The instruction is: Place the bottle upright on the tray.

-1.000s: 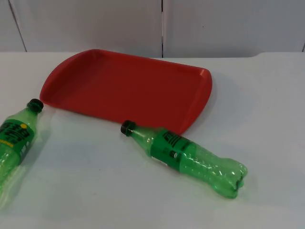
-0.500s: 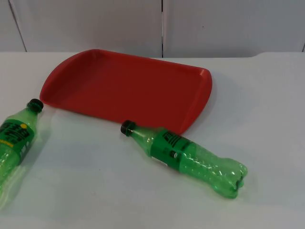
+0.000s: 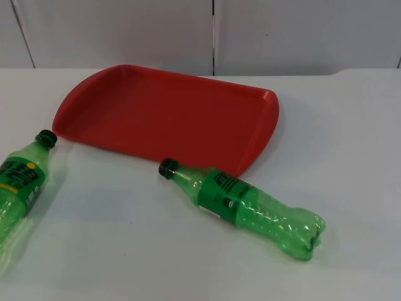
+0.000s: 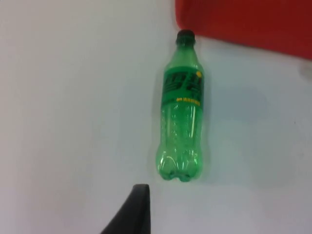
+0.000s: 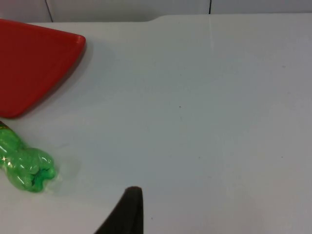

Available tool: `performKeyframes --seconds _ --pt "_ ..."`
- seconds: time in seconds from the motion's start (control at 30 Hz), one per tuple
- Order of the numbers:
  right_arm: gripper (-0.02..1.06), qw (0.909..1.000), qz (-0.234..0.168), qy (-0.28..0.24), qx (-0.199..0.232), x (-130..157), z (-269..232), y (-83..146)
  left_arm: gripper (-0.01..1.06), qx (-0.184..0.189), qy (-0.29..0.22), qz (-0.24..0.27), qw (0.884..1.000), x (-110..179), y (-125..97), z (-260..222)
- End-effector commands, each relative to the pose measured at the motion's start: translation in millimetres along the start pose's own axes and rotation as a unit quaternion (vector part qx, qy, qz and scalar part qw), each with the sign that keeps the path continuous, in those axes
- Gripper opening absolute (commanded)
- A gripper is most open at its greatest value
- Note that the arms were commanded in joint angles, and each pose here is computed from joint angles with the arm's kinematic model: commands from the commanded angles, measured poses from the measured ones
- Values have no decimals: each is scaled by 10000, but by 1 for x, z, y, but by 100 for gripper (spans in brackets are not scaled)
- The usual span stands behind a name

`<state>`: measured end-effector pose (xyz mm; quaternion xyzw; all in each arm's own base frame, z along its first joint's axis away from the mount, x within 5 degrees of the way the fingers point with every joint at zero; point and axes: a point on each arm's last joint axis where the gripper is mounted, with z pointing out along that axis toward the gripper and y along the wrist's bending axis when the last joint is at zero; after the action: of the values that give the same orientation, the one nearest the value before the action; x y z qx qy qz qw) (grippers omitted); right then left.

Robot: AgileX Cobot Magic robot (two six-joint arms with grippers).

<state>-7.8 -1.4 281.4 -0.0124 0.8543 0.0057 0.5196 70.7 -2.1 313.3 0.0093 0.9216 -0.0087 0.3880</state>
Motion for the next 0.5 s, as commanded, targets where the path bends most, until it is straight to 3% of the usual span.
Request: performKeyframes --seconds 0.0,0.47 --pt "105 10000 12 -7 26 1 1 0 105 89 36 -19 10000 -6 -2 5" --pt "105 10000 12 -7 26 1 1 0 105 140 866 -18 9961 -34 -1 73"
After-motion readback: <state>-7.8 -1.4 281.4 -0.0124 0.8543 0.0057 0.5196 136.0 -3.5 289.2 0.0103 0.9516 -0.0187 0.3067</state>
